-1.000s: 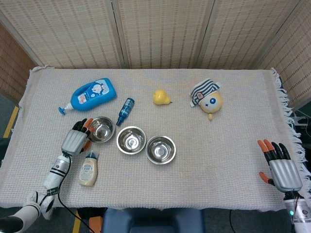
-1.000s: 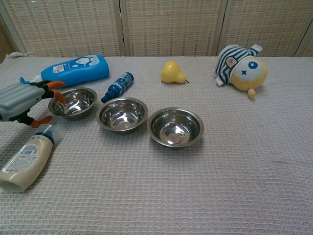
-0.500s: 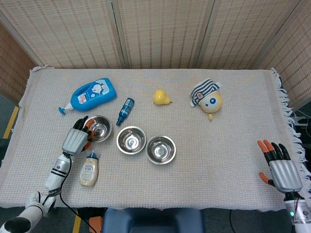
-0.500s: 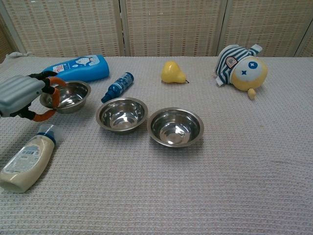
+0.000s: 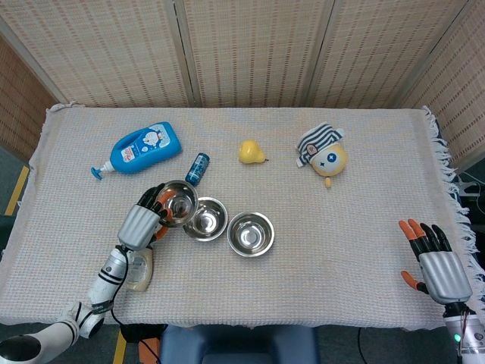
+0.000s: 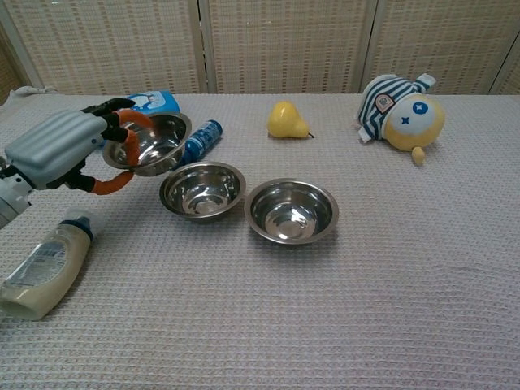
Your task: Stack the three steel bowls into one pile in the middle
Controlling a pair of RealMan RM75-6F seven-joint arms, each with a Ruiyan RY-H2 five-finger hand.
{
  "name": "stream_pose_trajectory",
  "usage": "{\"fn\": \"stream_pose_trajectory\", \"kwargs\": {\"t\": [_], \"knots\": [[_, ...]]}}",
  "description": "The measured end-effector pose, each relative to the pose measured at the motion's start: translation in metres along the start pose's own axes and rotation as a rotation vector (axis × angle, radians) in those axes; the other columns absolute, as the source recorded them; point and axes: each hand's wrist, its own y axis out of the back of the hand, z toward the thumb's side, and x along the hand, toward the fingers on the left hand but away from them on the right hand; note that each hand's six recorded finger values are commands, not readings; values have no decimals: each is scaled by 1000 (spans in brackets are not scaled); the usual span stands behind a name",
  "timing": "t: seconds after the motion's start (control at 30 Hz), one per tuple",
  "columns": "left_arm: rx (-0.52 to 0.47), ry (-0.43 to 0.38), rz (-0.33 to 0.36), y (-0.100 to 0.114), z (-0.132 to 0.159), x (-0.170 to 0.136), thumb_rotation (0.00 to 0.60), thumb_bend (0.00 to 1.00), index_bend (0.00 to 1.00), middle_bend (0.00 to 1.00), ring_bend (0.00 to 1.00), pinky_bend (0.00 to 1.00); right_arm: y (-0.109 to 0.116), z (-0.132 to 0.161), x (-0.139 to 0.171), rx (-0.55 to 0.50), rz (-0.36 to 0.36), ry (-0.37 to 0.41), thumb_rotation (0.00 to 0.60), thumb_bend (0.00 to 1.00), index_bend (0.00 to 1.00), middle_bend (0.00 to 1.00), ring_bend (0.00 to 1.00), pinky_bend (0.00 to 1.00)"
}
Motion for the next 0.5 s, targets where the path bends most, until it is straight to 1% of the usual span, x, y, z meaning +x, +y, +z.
{"fn": "stream_pose_trajectory", "kwargs": {"t": [0.1, 0.23, 0.27, 0.37, 0.43, 0.5], "knots": [[7, -34, -15, -2, 22, 7, 600, 613, 732, 156, 8, 160, 2, 0, 2, -7, -1, 4, 600, 125, 0, 0, 0, 0], [42, -65, -71, -14, 42, 13, 600, 590, 696, 155, 8, 162, 6, 0, 4, -12, -13, 7, 600, 125, 0, 0, 0, 0], [47, -69, -83, -18, 45, 14, 600, 585, 673, 153, 8, 163, 6, 0, 4, -14, -15, 7, 600, 125, 0, 0, 0, 0], [76, -74, -120, -28, 50, 13, 600, 556, 538, 128, 4, 162, 8, -1, 6, -15, -17, 7, 600, 125, 0, 0, 0, 0], [95, -70, -148, -33, 49, 12, 600, 520, 384, 95, 0, 160, 8, 0, 6, -15, -18, 10, 600, 125, 0, 0, 0, 0], [91, -66, -164, -36, 48, 10, 600, 481, 274, 69, 0, 157, 8, 0, 6, -13, -18, 13, 600, 125, 0, 0, 0, 0]]}}
